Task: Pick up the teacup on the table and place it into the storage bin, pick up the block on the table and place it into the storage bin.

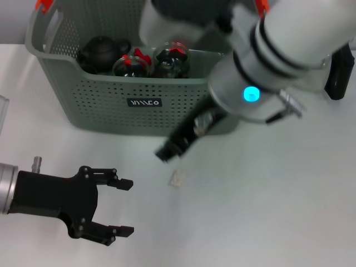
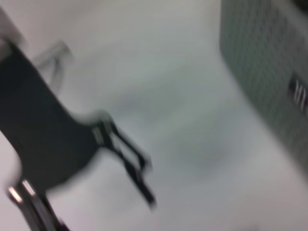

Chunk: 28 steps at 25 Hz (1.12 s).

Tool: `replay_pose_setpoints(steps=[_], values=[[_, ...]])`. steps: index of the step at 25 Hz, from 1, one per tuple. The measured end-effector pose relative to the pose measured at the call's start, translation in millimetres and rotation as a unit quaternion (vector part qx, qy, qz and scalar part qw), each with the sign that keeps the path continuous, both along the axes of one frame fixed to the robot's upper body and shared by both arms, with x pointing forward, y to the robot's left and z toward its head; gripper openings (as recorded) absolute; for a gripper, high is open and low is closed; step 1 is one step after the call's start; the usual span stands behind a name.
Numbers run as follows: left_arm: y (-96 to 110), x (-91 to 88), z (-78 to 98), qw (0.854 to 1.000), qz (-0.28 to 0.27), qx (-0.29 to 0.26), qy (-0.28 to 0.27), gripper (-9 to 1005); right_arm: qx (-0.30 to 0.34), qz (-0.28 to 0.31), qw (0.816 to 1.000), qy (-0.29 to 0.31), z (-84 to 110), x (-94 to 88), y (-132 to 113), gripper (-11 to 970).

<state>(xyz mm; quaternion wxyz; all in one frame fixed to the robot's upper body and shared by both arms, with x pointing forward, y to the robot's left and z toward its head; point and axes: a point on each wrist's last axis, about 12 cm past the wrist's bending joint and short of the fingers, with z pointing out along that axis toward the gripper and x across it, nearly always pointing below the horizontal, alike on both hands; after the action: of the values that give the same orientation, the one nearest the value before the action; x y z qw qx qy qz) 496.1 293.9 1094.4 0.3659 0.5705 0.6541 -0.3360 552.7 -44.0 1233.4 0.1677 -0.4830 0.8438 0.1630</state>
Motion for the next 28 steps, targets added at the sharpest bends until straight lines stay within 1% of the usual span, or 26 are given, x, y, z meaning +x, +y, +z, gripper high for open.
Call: replay_pose_setpoints(steps=[3, 4, 7, 10, 13, 16, 18, 21, 24, 28], values=[[0, 0.4, 0.5, 1.000, -0.001, 0.000, 0.000, 859, 0.027, 0.007, 0.999, -0.032, 35.0, 2.5, 4, 439], [0, 0.5, 0.6, 1.000, -0.001, 0.000, 0.000, 859, 0.033, 0.004, 0.998, -0.049, 46.2, 6.1, 4, 439], [0, 0.4, 0.4, 1.000, -0.001, -0.001, 0.000, 859, 0.041, -0.014, 0.994, -0.098, 66.5, 21.0, 0, 439], [-1, 0.4, 0.2, 1.000, -0.001, -0.001, 0.000, 859, 0.048, -0.046, 0.987, -0.149, 74.5, 39.9, -7, 440], [-1, 0.5, -0.1, 1.000, -0.001, -0.002, 0.000, 859, 0.052, -0.080, 0.979, -0.183, 72.0, 61.1, -15, 440], [-2, 0.5, -0.2, 1.000, -0.001, -0.003, 0.001, 859, 0.043, -0.111, 0.972, -0.204, 61.7, 82.7, -22, 446], [-3, 0.8, 0.1, 1.000, -0.002, -0.003, 0.001, 859, 0.031, -0.124, 0.969, -0.211, 55.4, 92.2, -24, 457], [-3, 1.1, 0.5, 1.000, -0.003, -0.003, 0.000, 859, 0.017, -0.141, 0.968, -0.208, 49.2, 102.9, -27, 474], [-2, 1.1, 0.7, 1.000, -0.002, -0.002, 0.001, 859, 0.015, -0.159, 0.967, -0.197, 46.9, 111.2, -34, 491], [-1, 1.2, 0.5, 1.000, -0.001, 0.001, 0.001, 859, 0.017, -0.167, 0.965, -0.203, 49.9, 113.9, -37, 514]])
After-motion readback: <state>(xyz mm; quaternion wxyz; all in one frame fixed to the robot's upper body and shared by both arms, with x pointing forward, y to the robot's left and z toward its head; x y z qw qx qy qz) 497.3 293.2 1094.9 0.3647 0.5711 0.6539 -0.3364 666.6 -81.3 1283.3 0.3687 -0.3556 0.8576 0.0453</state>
